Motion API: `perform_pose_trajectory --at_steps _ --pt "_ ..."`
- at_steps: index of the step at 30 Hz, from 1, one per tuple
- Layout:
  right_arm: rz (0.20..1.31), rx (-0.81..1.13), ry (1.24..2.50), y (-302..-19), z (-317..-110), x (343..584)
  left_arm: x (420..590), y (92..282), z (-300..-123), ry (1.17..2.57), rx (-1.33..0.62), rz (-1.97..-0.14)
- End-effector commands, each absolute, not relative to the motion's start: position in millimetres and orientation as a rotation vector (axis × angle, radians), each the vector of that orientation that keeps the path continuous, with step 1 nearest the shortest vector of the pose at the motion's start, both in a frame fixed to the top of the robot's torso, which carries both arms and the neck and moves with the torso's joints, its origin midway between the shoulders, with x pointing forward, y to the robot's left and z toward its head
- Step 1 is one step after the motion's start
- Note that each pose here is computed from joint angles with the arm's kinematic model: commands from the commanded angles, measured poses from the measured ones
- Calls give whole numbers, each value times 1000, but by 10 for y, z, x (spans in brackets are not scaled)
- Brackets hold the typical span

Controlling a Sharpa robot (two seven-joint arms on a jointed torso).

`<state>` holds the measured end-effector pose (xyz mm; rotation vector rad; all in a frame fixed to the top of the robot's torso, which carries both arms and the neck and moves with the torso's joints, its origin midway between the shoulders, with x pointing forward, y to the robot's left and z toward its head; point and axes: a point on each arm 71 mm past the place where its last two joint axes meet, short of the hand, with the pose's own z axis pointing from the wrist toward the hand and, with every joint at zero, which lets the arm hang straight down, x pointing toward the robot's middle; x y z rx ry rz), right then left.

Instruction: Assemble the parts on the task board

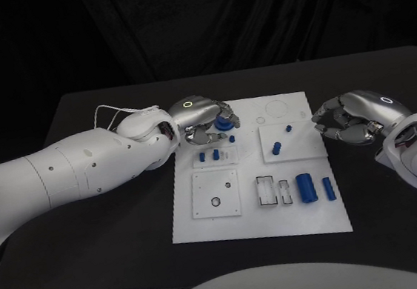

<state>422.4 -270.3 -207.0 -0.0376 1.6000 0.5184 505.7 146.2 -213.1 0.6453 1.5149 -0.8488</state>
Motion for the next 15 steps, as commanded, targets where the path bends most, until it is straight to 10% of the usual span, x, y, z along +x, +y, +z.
perform_pose_trajectory --at_steps 1,15 --pt "524 -35 1587 -2699 -2061 4217 5071 1444 -2151 1517 657 -795" --pt "526 -36 1590 -2690 -2062 4216 5069 1365 -2192 1560 660 -787"
